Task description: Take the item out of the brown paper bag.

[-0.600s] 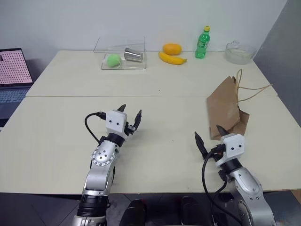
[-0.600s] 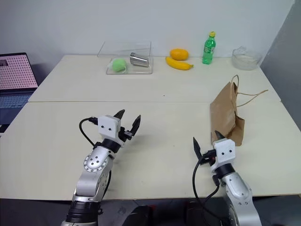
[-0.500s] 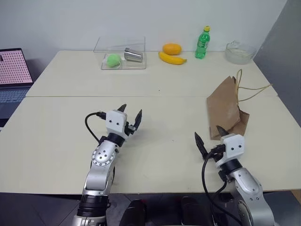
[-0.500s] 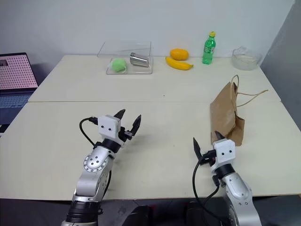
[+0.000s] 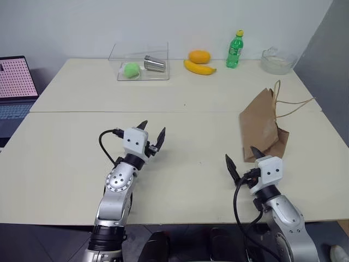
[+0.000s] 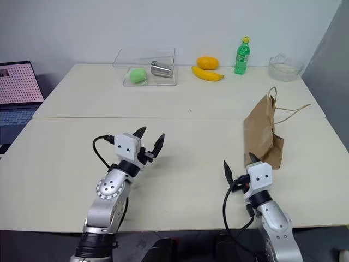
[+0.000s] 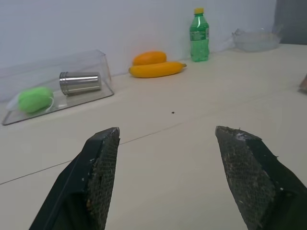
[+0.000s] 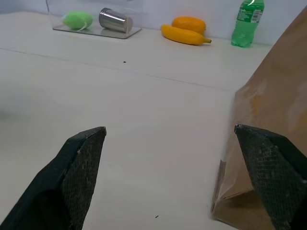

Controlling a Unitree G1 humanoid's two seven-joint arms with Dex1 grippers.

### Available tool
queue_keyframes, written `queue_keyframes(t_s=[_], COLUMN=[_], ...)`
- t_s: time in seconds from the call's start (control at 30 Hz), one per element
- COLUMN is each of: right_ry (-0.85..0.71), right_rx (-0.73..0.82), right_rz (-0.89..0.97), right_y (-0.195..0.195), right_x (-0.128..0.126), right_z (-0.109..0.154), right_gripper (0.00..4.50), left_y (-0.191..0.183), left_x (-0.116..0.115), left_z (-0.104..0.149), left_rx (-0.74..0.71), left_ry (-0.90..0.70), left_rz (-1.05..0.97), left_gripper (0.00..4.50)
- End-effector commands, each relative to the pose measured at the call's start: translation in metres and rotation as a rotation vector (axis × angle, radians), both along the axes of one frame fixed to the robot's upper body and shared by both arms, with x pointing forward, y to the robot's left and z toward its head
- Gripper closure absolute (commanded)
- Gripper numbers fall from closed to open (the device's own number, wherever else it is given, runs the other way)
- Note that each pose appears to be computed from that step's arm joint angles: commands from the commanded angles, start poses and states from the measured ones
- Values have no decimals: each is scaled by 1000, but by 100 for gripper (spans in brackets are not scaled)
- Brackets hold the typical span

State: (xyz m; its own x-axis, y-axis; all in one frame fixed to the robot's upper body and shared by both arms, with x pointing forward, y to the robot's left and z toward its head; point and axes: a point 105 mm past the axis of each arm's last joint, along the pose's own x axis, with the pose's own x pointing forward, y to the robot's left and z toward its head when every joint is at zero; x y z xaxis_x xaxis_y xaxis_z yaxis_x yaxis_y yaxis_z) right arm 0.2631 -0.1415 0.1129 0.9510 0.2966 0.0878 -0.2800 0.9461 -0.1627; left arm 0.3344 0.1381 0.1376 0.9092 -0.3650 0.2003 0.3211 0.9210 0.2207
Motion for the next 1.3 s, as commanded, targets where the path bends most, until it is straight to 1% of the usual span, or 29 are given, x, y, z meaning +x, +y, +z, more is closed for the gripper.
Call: queue_keyframes(t_s=[0.03,0.1,0.17,0.27,0.33,0.4,0.5,0.6,0.7,0.87,0.93,1.03,1.13,1.23,1.3], right_ry=[-84,-77,-69,-79,-79,-83,-98,-85,-75,-6,22,85,124,149,143], right_rx=[-37,-64,-64,-74,-78,-40,18,44,70,51,72,114,125,129,149], right_rz=[87,152,163,78,28,-56,-138,-221,-239,-242,-237,-247,-269,-281,-266], right_y=[14,22,23,7,-3,-17,-34,-50,-55,-66,-69,-74,-76,-77,-74], right_x=[-10,-22,-29,-38,-43,-43,-38,-28,-16,6,14,23,28,30,27], right_z=[31,40,48,63,70,76,87,96,110,126,133,135,135,135,141], right_gripper=[0,0,0,0,0,0,0,0,0,0,0,0,0,0,0], left_y=[-10,-18,-25,-46,-53,-59,-65,-72,-79,-88,-89,-89,-88,-88,-88], left_x=[-7,-10,-13,-17,-19,-19,-19,-17,-19,-22,-22,-21,-20,-20,-20], left_z=[34,49,56,70,74,79,85,92,93,92,93,93,92,91,91], left_rx=[-1,-17,-21,-37,-34,-36,-20,-20,-29,-29,-31,-30,-28,-27,-28], left_ry=[-105,-129,-133,-118,-106,-87,-83,-91,-94,-93,-96,-97,-98,-98,-97], left_rz=[-107,-213,-293,-492,-566,-639,-705,-748,-779,-818,-823,-820,-816,-813,-812], left_gripper=[115,115,115,115,115,115,115,115,115,115,115,115,115,115,115])
